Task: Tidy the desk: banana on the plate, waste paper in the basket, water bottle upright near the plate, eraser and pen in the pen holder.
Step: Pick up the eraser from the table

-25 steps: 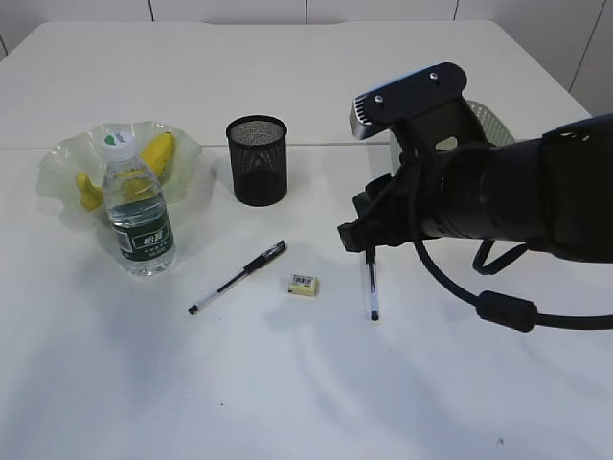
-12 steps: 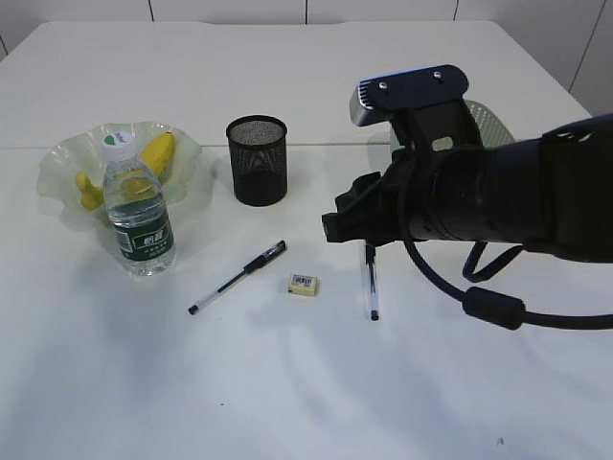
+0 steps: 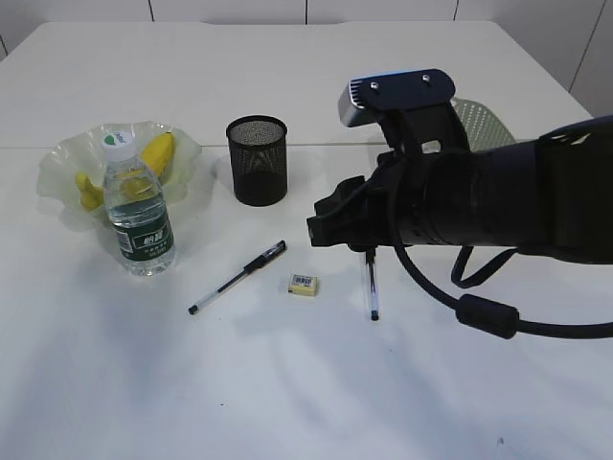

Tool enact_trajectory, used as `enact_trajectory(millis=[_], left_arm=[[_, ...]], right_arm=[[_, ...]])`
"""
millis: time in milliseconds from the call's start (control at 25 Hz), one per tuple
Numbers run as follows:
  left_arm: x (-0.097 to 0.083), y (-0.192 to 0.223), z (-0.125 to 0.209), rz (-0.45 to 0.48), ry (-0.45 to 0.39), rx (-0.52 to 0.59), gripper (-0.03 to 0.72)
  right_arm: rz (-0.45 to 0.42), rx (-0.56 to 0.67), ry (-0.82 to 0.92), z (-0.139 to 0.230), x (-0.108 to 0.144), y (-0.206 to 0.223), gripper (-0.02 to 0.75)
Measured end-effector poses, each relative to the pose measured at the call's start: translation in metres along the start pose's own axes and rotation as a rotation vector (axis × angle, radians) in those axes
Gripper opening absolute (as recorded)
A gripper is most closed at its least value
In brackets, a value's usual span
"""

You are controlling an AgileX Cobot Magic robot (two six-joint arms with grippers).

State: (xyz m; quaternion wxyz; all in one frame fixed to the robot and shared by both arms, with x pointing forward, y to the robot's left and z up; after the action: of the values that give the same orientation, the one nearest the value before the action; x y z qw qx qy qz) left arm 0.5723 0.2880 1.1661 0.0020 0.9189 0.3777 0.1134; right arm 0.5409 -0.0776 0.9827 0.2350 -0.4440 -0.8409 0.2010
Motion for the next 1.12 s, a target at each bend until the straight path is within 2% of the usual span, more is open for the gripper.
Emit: enact_trajectory(millis=[520,760,1120], left_arm=[[0.0,0.0,0.0,0.0,-0.037,0.0,0.23],[0.0,0.0,0.0,0.0,-0.061,0.0,0.23],[0.0,0.0,0.0,0.0,-0.067,0.0,0.23]], right_arm=[[-0.014,0.0,0.003,-0.0001,0.0019,0.0,0.229],[-0.044,0.002,0.143,-0.0002,0.0062,-0.0001,0.229],[-0.049,0.003,0.192,-0.0002,0.0069,-0.0002,0.229]])
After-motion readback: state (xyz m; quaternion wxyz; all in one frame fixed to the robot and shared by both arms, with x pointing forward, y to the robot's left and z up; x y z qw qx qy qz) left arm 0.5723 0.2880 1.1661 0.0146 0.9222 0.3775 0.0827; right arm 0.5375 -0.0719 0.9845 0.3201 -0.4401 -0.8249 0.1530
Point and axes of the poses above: a point on each arm's last joint axis where the gripper is mounted, y pointing out along that axis toward the gripper, x along the wrist's bending axis when the last joint is at zero, z = x × y, the point moved 5 cm from there along y, pointing out along that axis toward the gripper, and after that the axes turned 6 degrees about y, right-handed, at the moved point
